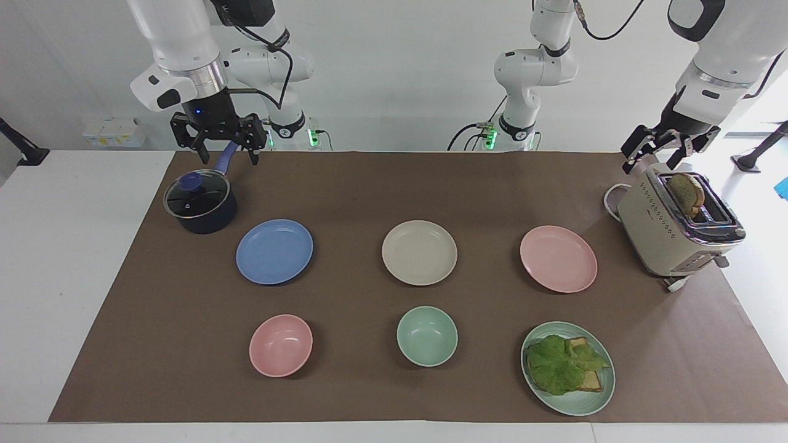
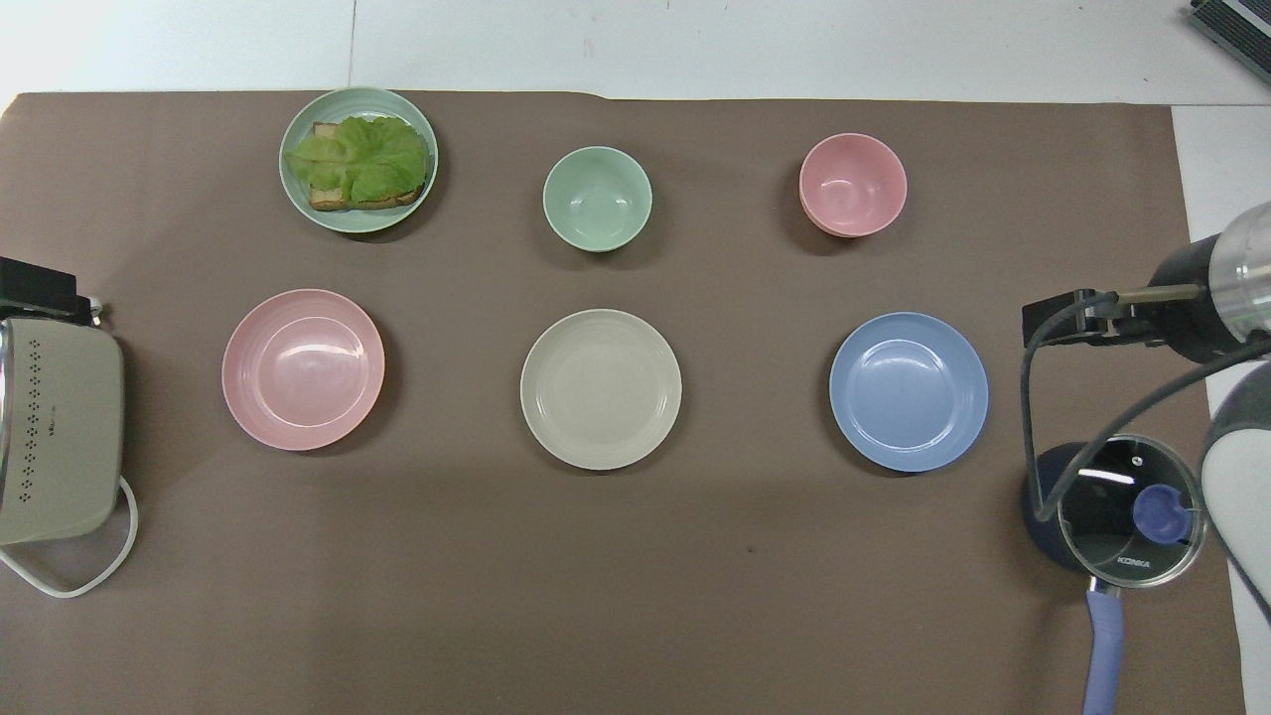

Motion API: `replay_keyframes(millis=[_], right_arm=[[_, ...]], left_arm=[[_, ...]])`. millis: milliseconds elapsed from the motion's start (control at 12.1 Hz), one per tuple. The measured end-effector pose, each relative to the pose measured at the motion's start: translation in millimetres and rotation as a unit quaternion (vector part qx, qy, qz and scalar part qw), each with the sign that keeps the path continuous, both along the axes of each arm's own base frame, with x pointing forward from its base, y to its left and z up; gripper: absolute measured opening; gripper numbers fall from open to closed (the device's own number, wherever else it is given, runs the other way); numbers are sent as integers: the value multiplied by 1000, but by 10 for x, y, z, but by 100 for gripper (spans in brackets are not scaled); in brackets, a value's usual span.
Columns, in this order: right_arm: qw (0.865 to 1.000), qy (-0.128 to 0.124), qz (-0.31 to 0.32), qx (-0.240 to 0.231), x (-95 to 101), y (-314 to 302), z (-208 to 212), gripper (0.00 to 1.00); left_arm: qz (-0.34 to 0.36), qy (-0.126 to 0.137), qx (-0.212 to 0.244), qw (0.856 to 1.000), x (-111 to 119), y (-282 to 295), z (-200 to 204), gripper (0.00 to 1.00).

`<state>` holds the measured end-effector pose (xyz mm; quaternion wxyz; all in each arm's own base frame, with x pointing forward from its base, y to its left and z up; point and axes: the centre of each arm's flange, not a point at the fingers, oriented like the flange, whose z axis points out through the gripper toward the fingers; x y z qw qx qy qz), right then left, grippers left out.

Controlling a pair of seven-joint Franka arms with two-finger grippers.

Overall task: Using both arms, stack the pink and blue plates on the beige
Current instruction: 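Move the left gripper toward the rim of the pink plate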

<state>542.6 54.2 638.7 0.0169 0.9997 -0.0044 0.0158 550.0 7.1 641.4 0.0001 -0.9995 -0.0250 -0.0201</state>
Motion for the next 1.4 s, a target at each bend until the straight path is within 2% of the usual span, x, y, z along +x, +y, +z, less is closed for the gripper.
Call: replay_keyframes(millis=[659,824,1071,1401], right_arm=[[1000,0,1,0,-27,8,28,100],[1000,0,1,0,-27,8,28,100],[1000,0,1,0,-27,6,28,100],[1000,0,0,0,-26,-3,28,100]], left_arm=[[0,1,0,1000,-2,0,-5,100],[1,11,0,1000,-8,0,-101,100],[0,42,-1,999,-3,-6,-520,100],[10,44,-1,999,34,14,-1196,100]])
